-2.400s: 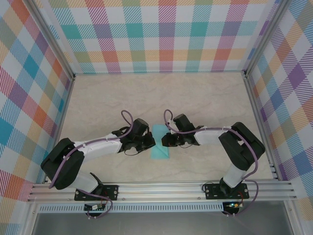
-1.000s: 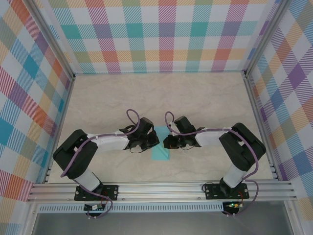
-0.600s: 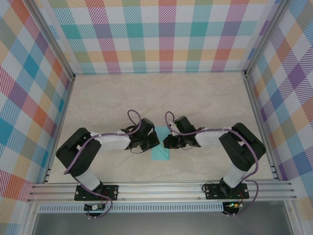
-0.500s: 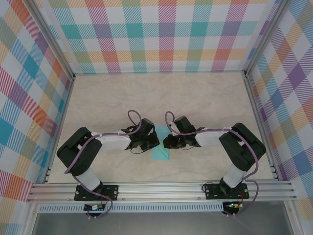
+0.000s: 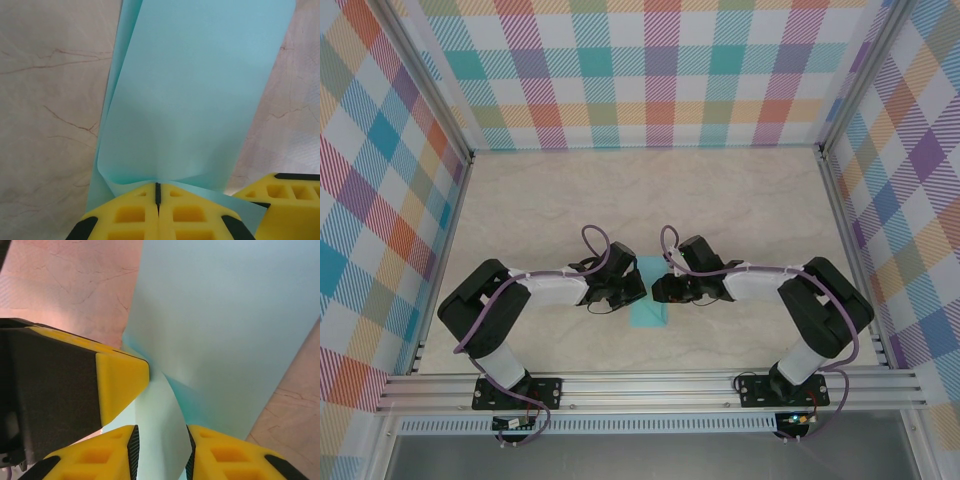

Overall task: Fold a paper plane with a square sheet of paper (pick it up from the middle)
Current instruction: Fold the triangle a second time at the center of the table.

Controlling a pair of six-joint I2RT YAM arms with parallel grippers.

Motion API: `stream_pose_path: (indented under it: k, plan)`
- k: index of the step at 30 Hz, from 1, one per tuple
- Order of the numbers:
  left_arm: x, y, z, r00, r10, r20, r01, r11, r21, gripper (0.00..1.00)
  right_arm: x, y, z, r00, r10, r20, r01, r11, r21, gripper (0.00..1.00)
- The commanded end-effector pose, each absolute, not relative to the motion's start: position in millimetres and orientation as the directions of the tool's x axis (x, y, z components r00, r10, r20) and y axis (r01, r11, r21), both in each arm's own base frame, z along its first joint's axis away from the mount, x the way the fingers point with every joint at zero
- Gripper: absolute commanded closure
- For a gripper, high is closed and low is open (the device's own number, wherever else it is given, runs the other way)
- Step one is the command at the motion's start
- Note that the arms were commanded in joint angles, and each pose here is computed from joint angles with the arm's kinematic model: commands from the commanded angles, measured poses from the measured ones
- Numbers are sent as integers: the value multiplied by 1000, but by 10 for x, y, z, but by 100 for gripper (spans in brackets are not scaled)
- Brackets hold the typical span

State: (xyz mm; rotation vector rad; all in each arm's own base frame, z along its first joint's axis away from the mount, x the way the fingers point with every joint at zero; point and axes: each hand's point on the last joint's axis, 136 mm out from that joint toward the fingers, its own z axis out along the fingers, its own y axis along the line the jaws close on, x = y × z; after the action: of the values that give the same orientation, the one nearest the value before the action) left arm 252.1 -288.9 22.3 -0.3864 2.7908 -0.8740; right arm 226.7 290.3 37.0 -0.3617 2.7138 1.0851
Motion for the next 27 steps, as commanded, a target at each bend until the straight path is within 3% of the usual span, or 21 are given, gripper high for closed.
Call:
stream_pose_path:
  k: [1,6,10,16,27]
  plan:
    - [2478,-2942,204,-952,-289,-103,-178,792,-585,97,2178,2866,352,-959,-164,-233,-280,694,663,73]
    - [2493,-2979,262,-952,-285,-109,-164,780,-603,96,2213,2825,286,-962,-151,-226,-263,726,635,87]
    - [2498,-3011,381,-953,-275,-125,-139,766,-628,94,2248,2825,240,-965,-143,-218,-251,739,625,91]
    - [2480,-3002,521,-951,-272,-147,-111,746,-657,88,2266,2789,146,-970,-133,-205,-232,764,602,92]
    - [2466,-2999,485,-953,-268,-143,-113,749,-653,88,2266,2782,125,-969,-141,-205,-238,768,595,91]
